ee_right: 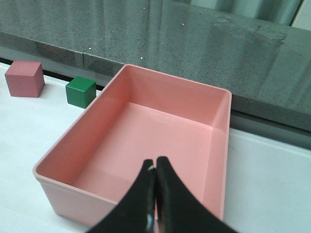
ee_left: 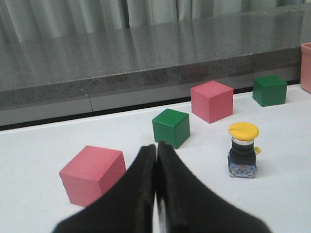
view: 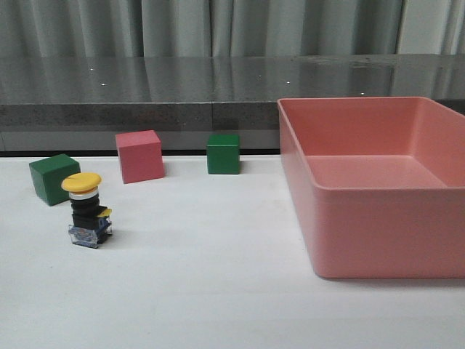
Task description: Place and stand button with both arms
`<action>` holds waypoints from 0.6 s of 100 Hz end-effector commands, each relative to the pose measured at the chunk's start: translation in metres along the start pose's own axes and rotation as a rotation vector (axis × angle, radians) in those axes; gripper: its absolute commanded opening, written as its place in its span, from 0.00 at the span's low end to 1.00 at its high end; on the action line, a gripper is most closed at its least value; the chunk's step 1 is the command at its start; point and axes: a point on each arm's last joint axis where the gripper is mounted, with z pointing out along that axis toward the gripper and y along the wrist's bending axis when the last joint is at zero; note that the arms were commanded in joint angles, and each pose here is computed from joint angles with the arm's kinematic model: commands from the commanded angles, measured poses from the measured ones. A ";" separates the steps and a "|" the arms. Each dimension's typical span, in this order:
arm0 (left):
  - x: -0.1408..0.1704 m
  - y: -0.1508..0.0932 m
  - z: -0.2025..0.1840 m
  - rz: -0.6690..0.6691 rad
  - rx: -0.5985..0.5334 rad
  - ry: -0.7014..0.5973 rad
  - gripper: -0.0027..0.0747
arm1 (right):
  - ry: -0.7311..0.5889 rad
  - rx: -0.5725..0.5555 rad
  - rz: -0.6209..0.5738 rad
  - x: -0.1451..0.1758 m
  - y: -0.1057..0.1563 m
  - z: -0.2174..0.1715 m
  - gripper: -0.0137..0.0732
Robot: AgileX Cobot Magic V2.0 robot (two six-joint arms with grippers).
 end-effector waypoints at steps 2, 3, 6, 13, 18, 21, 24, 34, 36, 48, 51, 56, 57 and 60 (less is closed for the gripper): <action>-0.007 0.002 -0.002 -0.024 -0.018 -0.099 0.01 | -0.085 0.037 0.015 -0.014 -0.004 -0.003 0.09; -0.006 0.002 -0.002 -0.034 -0.018 -0.096 0.01 | -0.085 0.037 0.015 -0.014 -0.004 -0.003 0.09; -0.004 0.002 -0.002 -0.032 -0.022 -0.094 0.01 | -0.085 0.037 0.015 -0.014 -0.004 -0.003 0.09; 0.000 0.001 -0.001 -0.047 -0.022 -0.097 0.01 | -0.085 0.037 0.015 -0.014 -0.004 -0.003 0.09; 0.003 0.001 0.000 -0.049 -0.020 -0.101 0.01 | -0.085 0.037 0.015 -0.014 -0.004 -0.003 0.09; 0.005 0.000 0.001 -0.049 -0.020 -0.105 0.01 | -0.085 0.037 0.015 -0.014 -0.004 -0.003 0.09; 0.007 0.000 0.002 -0.051 -0.019 -0.117 0.01 | -0.085 0.037 0.015 -0.014 -0.004 -0.003 0.09; 0.010 -0.001 0.003 -0.056 -0.017 -0.135 0.01 | -0.085 0.037 0.015 -0.014 -0.004 -0.003 0.09; 0.009 -0.001 0.003 -0.056 -0.017 -0.138 0.01 | -0.085 0.037 0.015 -0.014 -0.004 -0.003 0.09; 0.009 -0.001 0.003 -0.056 -0.017 -0.140 0.01 | -0.085 0.037 0.015 -0.014 -0.004 -0.003 0.09; 0.009 -0.001 0.003 -0.056 -0.017 -0.140 0.01 | -0.085 0.037 0.015 -0.014 -0.004 -0.003 0.09; 0.009 -0.001 0.003 -0.056 -0.017 -0.140 0.01 | -0.085 0.037 0.015 -0.014 -0.004 -0.003 0.09; 0.009 -0.001 0.003 -0.056 -0.017 -0.140 0.01 | -0.085 0.037 0.015 -0.014 -0.004 -0.003 0.09; 0.009 -0.001 0.003 -0.056 -0.017 -0.140 0.01 | -0.085 0.037 0.015 -0.014 -0.004 -0.003 0.09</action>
